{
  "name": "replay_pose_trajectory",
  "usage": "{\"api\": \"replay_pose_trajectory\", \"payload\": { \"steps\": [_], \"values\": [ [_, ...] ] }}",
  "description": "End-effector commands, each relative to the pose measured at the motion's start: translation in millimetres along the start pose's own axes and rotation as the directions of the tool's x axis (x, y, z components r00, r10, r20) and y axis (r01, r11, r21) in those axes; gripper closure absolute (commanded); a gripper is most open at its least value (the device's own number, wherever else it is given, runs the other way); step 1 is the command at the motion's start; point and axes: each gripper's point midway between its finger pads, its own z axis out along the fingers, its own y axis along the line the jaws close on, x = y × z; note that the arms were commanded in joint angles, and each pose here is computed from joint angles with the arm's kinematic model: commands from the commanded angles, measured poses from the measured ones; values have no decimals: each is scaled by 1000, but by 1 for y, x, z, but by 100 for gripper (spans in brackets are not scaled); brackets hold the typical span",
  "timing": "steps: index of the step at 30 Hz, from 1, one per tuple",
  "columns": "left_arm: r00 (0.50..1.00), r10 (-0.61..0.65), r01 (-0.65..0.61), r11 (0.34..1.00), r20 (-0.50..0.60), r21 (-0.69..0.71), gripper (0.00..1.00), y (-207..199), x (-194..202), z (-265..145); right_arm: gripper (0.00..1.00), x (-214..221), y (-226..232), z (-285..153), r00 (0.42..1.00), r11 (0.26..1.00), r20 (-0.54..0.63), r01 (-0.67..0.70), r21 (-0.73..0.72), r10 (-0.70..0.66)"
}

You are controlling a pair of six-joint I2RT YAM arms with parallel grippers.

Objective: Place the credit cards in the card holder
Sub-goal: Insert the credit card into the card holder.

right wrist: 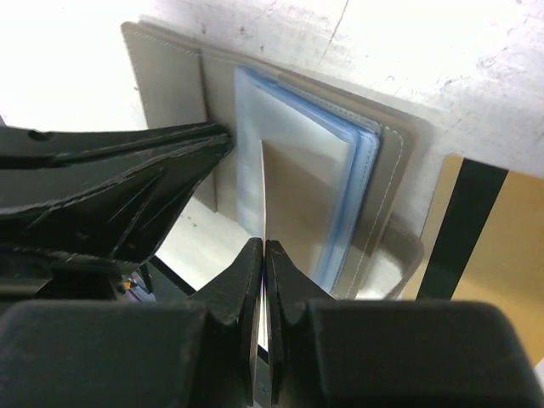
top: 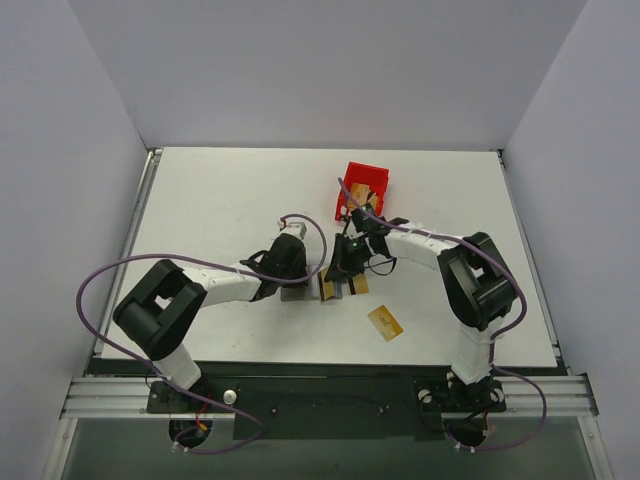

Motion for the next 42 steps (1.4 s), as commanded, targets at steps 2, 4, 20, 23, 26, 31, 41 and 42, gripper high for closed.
{"api": "replay_pose_trajectory", "payload": {
  "steps": [2, 4, 20, 23, 26, 31, 41, 42],
  "values": [
    [1000, 10, -10, 1000, -8, 22, 100, -6, 1, 6, 100, -9, 12, -31, 997, 1000, 75, 15, -5, -14],
    [1000, 11, -11, 1000, -6, 16, 100, -5, 1, 5, 100, -16, 6, -39, 996, 1000, 90, -12, -1, 12],
    [997, 34, -37, 998, 63, 56, 100, -24, -33, -6, 100, -12, -46, -53, 999, 978, 42, -34, 204, 26],
    [995, 43, -51, 995, 85, 86, 100, -34, -44, -10, 100, -11, -48, -50, 999, 976, 33, -34, 213, 28],
    [993, 55, -68, 990, 109, 127, 100, -47, -58, -15, 100, -11, -49, -48, 999, 974, 30, -29, 223, 23],
    [985, 76, -109, 968, 154, 224, 100, -71, -76, -23, 100, -11, -53, -45, 1000, 965, 27, -21, 260, 14],
    [982, 170, -187, 914, 79, 360, 100, -105, -41, -16, 100, -10, -59, -40, 1000, 961, 18, -28, 275, 24],
    [982, 179, -190, 914, 65, 358, 100, -104, -35, -16, 100, -10, -60, -40, 1000, 960, 18, -28, 278, 24]
  ]
}}
